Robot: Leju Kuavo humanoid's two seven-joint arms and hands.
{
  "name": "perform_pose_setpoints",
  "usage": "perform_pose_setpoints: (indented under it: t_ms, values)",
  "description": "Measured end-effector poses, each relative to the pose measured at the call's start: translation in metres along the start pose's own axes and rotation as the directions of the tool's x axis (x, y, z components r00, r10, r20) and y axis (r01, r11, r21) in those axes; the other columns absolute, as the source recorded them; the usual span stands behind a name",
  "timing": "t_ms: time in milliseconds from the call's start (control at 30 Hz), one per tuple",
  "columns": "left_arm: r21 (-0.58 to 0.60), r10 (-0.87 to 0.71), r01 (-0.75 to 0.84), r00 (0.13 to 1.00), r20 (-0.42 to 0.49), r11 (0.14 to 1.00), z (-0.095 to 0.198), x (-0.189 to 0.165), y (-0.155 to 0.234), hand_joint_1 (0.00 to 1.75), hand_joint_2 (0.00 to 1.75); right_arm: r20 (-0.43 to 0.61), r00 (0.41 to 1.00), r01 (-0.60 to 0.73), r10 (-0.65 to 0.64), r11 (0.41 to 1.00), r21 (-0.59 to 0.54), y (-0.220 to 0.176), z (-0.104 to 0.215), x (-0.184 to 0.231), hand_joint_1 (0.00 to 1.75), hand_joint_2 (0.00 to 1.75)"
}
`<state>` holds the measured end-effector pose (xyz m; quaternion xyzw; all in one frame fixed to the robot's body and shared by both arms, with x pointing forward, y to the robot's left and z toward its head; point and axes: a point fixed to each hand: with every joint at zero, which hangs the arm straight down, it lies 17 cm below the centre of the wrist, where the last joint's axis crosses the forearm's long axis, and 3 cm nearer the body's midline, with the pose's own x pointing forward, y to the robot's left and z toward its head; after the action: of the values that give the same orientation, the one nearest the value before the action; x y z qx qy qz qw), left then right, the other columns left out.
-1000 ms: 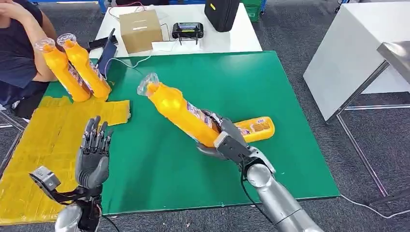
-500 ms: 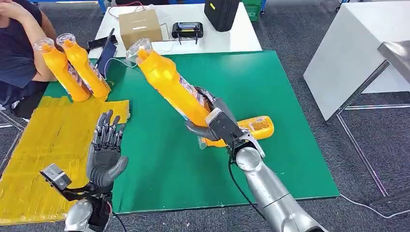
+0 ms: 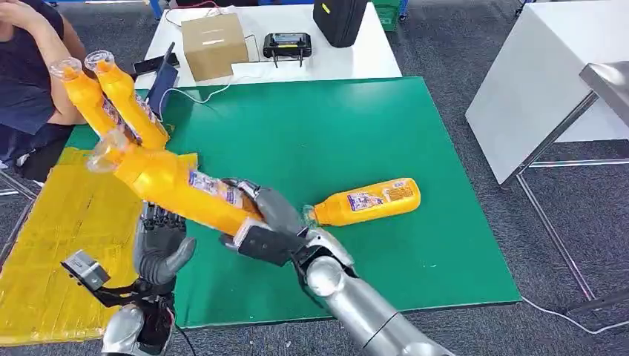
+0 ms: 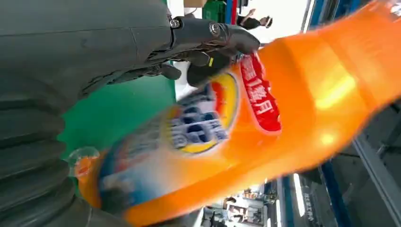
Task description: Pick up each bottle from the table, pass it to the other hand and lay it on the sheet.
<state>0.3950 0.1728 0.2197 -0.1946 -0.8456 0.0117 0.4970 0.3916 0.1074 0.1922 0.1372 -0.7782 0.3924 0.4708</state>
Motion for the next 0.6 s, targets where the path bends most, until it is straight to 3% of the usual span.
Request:
perform_pose_setpoints:
  t_ms: [133,533,567,600]
  values:
    - [0.019,0.001,-0.001,1.0,-0.002,1.0,0.007,-0.001,0.005,0.0,1.75,0.023,1.0,-0.001,-0.002,0.996,0.093,0.049,0.006,0.012,1.48,1.75]
    - [0.056,0.0,0.002,1.0,-0.029,0.998,0.023,-0.007,0.016,0.0,1.75,0.018,1.0,0.002,-0.005,0.985,0.17,0.081,0.013,0.011,1.38,1.75]
    - [0.059,0.0,0.001,1.0,-0.03,0.998,0.023,-0.008,0.016,1.75,1.75,0.014,1.0,0.008,-0.011,0.985,0.172,0.082,0.013,0.01,1.38,1.75]
    - [0.061,0.001,0.001,0.999,-0.032,0.998,0.023,-0.008,0.017,1.75,1.75,0.011,1.0,0.013,-0.015,0.985,0.175,0.083,0.014,0.009,1.38,1.75]
